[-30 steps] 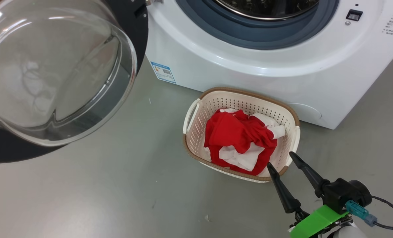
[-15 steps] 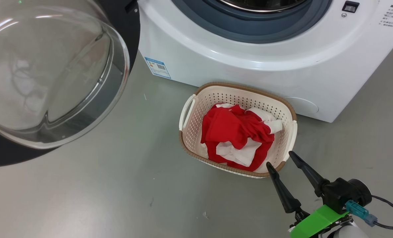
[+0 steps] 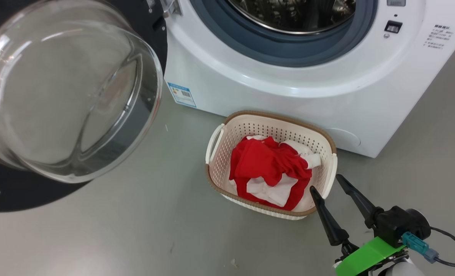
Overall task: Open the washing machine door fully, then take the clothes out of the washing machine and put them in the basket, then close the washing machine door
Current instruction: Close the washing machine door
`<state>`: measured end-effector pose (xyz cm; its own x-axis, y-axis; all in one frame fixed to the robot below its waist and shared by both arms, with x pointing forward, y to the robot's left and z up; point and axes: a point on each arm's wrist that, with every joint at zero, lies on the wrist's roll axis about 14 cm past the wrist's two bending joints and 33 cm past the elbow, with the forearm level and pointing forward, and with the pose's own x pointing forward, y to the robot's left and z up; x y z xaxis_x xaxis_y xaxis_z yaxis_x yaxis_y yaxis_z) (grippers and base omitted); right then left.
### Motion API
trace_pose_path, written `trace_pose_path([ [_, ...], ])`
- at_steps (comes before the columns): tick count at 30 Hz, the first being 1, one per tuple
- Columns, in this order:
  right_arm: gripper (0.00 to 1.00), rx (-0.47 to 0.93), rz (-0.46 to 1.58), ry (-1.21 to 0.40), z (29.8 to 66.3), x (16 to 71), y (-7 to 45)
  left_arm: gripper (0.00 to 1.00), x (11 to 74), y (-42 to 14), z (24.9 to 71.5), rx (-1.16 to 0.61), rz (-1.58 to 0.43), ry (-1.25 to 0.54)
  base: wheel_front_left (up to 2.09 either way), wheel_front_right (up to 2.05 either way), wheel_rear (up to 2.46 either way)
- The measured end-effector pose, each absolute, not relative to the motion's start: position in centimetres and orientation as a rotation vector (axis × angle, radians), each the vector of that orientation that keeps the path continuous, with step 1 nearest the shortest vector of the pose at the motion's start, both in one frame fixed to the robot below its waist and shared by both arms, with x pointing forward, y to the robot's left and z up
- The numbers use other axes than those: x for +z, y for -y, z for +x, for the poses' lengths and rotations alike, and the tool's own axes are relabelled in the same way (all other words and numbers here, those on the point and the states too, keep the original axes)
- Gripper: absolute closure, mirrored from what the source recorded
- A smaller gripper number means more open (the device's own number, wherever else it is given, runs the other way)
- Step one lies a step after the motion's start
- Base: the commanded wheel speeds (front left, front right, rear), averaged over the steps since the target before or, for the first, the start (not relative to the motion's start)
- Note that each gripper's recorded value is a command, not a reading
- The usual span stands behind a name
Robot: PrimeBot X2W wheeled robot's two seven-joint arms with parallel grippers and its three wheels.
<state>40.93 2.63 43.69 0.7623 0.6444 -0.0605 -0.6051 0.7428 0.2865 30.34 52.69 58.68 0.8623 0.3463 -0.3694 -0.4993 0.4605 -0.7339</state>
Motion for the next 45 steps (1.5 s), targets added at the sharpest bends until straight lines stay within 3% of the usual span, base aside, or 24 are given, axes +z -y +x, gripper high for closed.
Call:
trace_pose_path([
  [13,0.0,0.654,0.269,-0.108,39.3,46.3,-1.9,1.0,59.6,-47.3,28.9,0.276,-0.86,-0.326,0.0,0.0,0.0],
  [24,0.0,0.639,0.276,-0.083,37.7,47.6,-1.5,1.0,60.7,-41.7,28.2,0.069,-0.79,-0.324,0.0,0.0,0.0],
  [45,0.0,0.56,0.295,-0.058,37.7,48.3,0.7,1.0,62.4,-27.7,32.8,-0.33,-0.696,-0.277,0.0,0.0,0.0],
])
